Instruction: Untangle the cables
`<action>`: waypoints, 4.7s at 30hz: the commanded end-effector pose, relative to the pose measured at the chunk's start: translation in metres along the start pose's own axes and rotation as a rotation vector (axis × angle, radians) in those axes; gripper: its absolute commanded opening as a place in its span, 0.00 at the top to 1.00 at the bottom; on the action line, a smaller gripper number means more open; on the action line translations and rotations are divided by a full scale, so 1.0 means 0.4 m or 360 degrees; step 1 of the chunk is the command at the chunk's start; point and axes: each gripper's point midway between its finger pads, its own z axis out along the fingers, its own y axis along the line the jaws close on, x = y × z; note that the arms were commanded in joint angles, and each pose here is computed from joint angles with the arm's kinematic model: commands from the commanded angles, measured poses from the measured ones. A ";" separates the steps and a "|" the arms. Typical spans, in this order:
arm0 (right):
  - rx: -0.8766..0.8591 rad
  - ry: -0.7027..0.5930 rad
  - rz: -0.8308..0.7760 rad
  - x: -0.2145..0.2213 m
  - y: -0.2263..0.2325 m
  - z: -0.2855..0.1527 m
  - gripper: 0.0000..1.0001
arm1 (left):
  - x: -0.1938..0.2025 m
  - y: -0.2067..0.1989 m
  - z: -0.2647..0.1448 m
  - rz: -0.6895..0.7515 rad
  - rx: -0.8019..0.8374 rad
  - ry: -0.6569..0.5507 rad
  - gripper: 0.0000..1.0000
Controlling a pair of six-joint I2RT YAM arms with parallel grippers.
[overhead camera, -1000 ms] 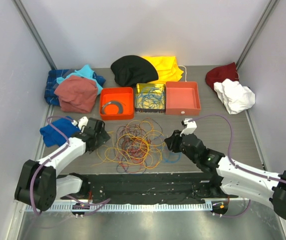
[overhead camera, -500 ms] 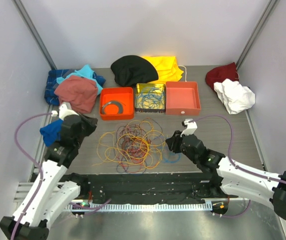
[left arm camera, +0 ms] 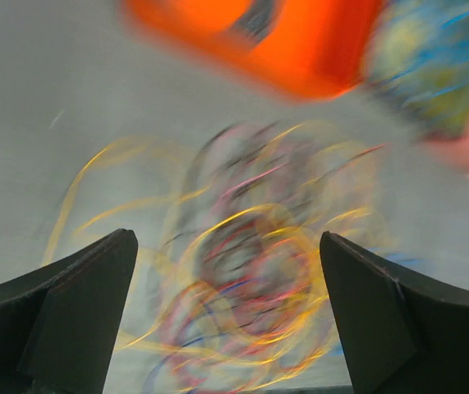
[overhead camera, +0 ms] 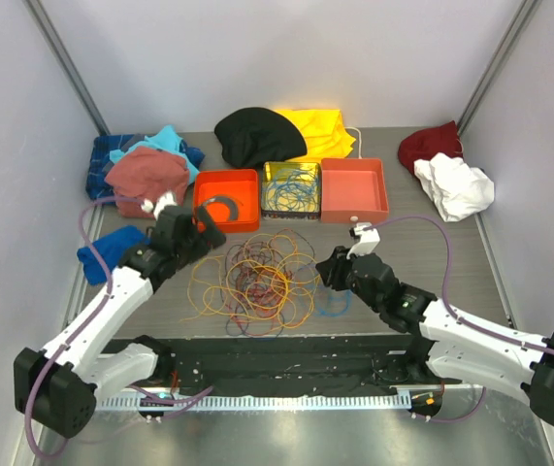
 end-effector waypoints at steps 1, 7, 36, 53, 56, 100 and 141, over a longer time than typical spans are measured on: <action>-0.0020 -0.0054 0.0024 -0.013 0.003 -0.010 0.63 | 0.138 0.162 0.025 -0.0075 -0.0235 0.0114 0.00; 0.0033 -0.0025 -0.0028 0.011 -0.022 -0.004 0.63 | 0.148 0.207 0.063 -0.0038 -0.0336 0.0067 0.00; 0.0081 -0.0045 -0.0073 0.019 -0.046 0.005 0.64 | 0.032 0.172 0.037 -0.0209 -0.0284 -0.0111 1.00; 0.0061 -0.0283 -0.0067 -0.159 0.008 -0.062 0.66 | -0.118 -0.443 -0.357 0.0094 0.1010 -0.0265 1.00; 0.0079 -0.0341 -0.0041 -0.190 0.004 -0.086 0.65 | -0.145 -0.507 -0.368 0.0134 0.1071 -0.0274 1.00; 0.0415 -0.0750 0.0388 -0.243 -0.206 -0.314 0.72 | -0.008 -1.051 0.398 0.0103 0.1400 -0.0059 1.00; 0.0503 -0.0789 0.0404 -0.249 -0.233 -0.330 0.73 | 0.088 -0.956 0.461 0.0764 0.0808 -0.0351 1.00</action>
